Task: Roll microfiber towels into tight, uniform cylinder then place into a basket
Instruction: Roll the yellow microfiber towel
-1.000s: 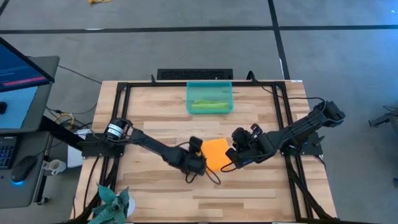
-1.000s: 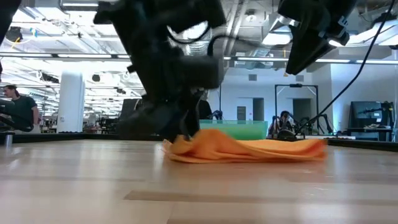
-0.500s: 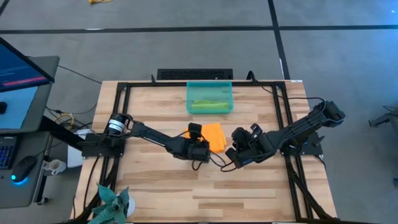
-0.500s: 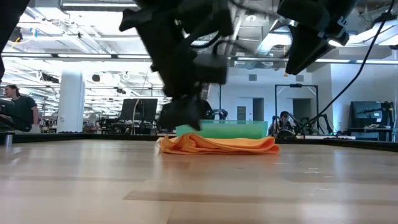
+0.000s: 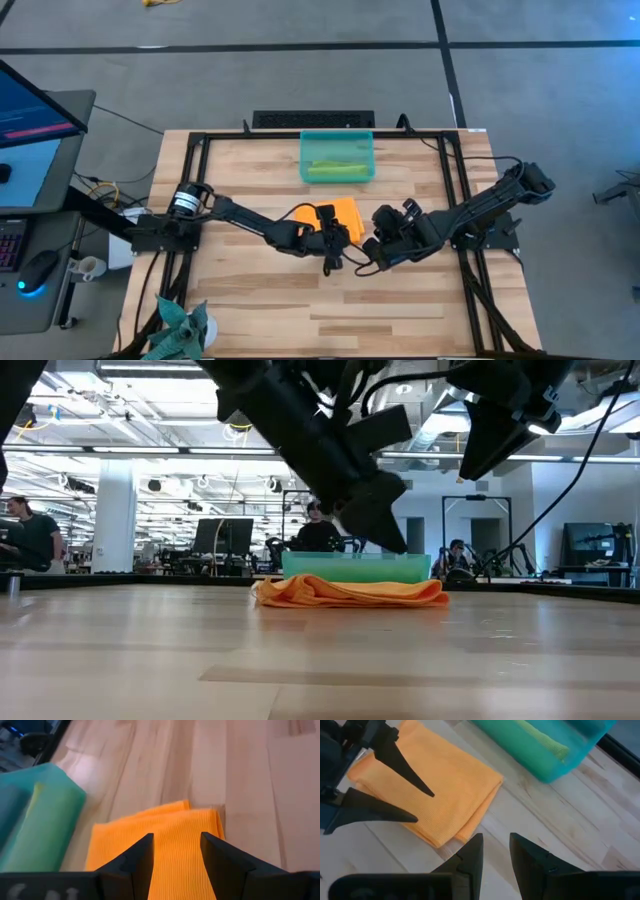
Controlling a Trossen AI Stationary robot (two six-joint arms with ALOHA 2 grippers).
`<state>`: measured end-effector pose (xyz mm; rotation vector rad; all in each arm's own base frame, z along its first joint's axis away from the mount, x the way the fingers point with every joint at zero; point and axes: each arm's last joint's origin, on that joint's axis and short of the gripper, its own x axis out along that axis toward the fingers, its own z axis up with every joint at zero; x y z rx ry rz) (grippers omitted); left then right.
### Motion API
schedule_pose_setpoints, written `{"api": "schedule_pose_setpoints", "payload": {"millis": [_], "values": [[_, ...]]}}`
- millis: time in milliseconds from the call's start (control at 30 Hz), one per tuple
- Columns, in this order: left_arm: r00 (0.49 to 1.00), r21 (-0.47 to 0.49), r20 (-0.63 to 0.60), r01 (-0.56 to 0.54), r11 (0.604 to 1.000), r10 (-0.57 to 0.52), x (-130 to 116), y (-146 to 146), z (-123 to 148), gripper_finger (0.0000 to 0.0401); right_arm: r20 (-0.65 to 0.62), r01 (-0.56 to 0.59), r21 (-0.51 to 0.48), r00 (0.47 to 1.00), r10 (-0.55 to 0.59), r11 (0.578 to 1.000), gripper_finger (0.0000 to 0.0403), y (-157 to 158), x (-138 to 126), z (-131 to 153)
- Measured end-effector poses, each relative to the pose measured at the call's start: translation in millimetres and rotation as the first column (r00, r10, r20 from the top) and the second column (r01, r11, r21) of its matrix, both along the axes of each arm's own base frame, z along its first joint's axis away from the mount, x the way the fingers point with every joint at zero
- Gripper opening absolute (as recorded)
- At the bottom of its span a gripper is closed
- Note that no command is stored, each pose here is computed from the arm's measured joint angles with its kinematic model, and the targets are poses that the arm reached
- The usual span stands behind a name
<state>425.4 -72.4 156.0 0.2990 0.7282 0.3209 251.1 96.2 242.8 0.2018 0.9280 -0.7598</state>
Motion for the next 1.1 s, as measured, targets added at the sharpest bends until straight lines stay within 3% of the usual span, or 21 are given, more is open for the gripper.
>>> {"api": "schedule_pose_setpoints", "payload": {"millis": [333,567,700,833,967,1100], "values": [[0.998,-0.046,-0.068,-0.010,0.999,0.007,-17.8,5.7,-28.2,0.0155,-0.001,-0.003,-0.001,1.000,0.003,1.000,0.0118,0.0,0.0,0.2],[0.976,-0.114,-0.175,0.107,0.988,-0.126,-29.7,3.1,-41.2,0.0155,0.000,-0.003,0.000,1.000,0.003,1.000,0.0118,0.0,0.1,0.2],[0.926,-0.124,-0.261,0.248,0.961,-0.273,-35.0,-3.4,-43.0,0.0155,0.001,-0.003,0.000,1.000,0.003,1.000,0.0118,0.1,0.3,0.2],[0.851,-0.059,-0.353,0.394,0.917,-0.389,-42.4,-19.0,-45.4,0.0155,0.001,-0.003,0.000,1.000,0.003,1.000,0.0118,0.1,0.2,0.2],[0.795,0.018,-0.427,0.483,0.875,-0.430,-49.8,-37.5,-43.7,0.0155,0.000,-0.003,0.000,1.000,0.003,1.000,0.0118,0.1,0.2,0.1],[0.754,0.026,-0.475,0.527,0.849,-0.453,-55.6,-60.5,-33.1,0.0155,0.000,-0.003,0.000,1.000,0.003,1.000,0.0118,0.1,0.2,0.1]]}}
